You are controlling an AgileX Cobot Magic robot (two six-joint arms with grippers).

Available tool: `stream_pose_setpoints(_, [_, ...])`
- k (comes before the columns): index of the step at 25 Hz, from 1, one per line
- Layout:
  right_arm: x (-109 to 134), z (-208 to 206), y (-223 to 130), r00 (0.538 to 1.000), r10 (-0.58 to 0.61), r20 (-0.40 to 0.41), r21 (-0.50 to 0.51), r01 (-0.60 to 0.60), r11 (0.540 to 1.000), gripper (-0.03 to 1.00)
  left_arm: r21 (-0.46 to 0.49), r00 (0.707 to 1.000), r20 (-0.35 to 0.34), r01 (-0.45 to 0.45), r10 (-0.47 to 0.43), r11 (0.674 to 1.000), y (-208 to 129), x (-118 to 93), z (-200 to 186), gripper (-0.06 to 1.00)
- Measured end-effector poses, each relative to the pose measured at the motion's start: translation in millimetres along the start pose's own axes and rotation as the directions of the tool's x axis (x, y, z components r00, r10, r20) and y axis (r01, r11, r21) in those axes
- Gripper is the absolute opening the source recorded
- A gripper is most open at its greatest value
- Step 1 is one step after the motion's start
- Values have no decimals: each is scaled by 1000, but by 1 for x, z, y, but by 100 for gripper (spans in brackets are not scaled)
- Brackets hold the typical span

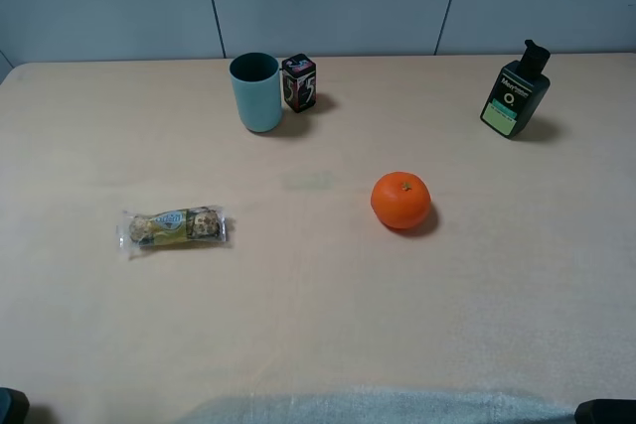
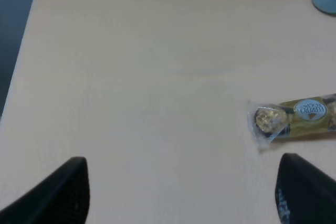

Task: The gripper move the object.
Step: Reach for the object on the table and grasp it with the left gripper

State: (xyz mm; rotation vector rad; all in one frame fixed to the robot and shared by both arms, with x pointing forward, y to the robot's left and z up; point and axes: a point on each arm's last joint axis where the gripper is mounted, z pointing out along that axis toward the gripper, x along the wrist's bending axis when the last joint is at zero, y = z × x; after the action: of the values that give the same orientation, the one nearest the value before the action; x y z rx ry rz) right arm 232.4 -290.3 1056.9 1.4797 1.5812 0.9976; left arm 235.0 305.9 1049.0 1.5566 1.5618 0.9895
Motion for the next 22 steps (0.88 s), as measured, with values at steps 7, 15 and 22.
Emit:
stream_pose_setpoints(7, [0, 0, 0, 1000, 0, 0, 0, 0, 1000, 62, 1, 1000, 0, 0, 0, 1000, 0, 0, 0, 72])
stream_pose_setpoints(15, [0, 0, 0, 1000, 0, 0, 0, 0, 1000, 62, 1, 1000, 0, 0, 0, 1000, 0, 0, 0, 72])
stream_pose_setpoints(22, [0, 0, 0, 1000, 0, 0, 0, 0, 1000, 62, 1, 1000, -2, -1, 1, 1000, 0, 0, 0, 72])
